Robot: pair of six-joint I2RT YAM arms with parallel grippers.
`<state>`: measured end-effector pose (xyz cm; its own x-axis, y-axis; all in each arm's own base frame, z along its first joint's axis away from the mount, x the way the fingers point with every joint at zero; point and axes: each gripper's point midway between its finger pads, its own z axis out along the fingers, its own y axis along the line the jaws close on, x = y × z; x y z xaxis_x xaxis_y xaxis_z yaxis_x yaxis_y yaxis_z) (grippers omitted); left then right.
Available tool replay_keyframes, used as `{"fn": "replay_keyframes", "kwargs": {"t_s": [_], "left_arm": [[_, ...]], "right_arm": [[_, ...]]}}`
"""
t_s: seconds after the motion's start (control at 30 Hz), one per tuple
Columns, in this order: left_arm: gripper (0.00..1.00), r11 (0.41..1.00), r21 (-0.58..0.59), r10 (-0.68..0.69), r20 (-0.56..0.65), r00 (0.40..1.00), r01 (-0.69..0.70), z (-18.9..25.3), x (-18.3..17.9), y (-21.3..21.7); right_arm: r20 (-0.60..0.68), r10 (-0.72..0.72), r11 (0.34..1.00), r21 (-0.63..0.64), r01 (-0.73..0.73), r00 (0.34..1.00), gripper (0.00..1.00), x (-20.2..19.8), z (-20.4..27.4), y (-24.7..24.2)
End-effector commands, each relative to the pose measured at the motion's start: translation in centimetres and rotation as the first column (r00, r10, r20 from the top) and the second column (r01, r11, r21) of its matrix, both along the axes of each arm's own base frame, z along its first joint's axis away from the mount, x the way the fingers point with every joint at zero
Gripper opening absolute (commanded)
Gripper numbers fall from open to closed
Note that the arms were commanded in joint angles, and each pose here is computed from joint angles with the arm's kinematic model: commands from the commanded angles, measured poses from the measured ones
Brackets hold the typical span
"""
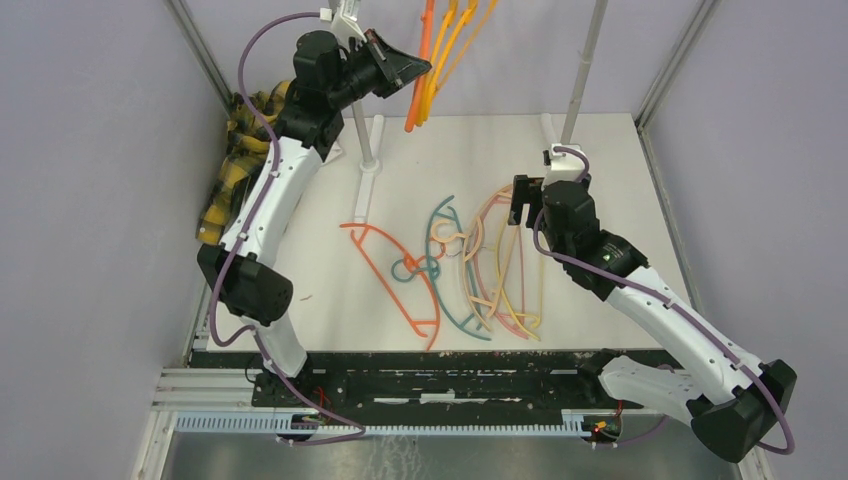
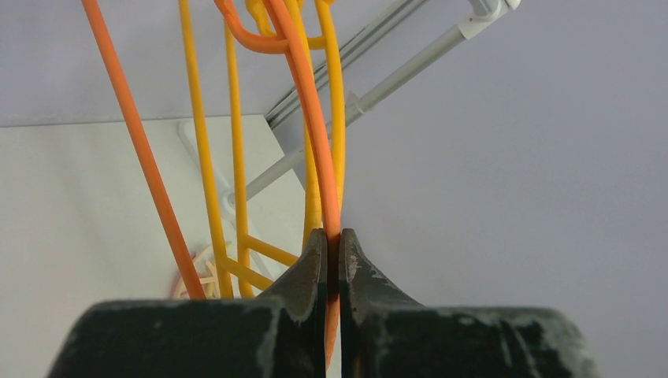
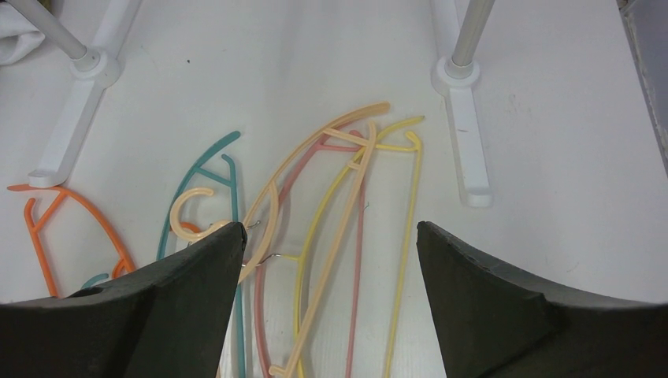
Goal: Organize the hangers
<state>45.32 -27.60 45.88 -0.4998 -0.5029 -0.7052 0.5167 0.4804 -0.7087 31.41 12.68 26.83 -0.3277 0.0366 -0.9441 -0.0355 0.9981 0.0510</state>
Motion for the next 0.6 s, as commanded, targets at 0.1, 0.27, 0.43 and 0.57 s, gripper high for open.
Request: {"fn": "replay_keyframes", "kwargs": {"t_s": [0.1,0.27,0.43,0.57], "left_arm": [[0.10,0.998,-0.034,-0.054,-0.009,0.999,0.053,0.0,-0.7,-0.4],[0.25,0.998,-0.057,-0.027,-0.003,1.000,0.027,-0.7,-0.6,0.8],[0.57,0.998,-0.053,-0.015,0.047,0.999,0.017,-0.4,-1.6,2.1],[0.91,1.000,-0.004,-0.011,0.097,0.995,0.011,-0.1,-2.7,3.2]], "right_arm": [[0.047,-0.030,0.999,0.023,0.029,0.998,0.89,0.1,1.3,-0.7],[0.040,-0.050,0.999,0.015,0.050,0.998,0.92,-0.2,1.1,-1.4],[0.042,-0.058,0.998,0.012,0.058,0.997,0.99,-0.3,0.9,-1.6],[0.040,-0.057,0.998,0.014,0.057,0.998,1.00,-0.3,0.7,-1.6]]}}
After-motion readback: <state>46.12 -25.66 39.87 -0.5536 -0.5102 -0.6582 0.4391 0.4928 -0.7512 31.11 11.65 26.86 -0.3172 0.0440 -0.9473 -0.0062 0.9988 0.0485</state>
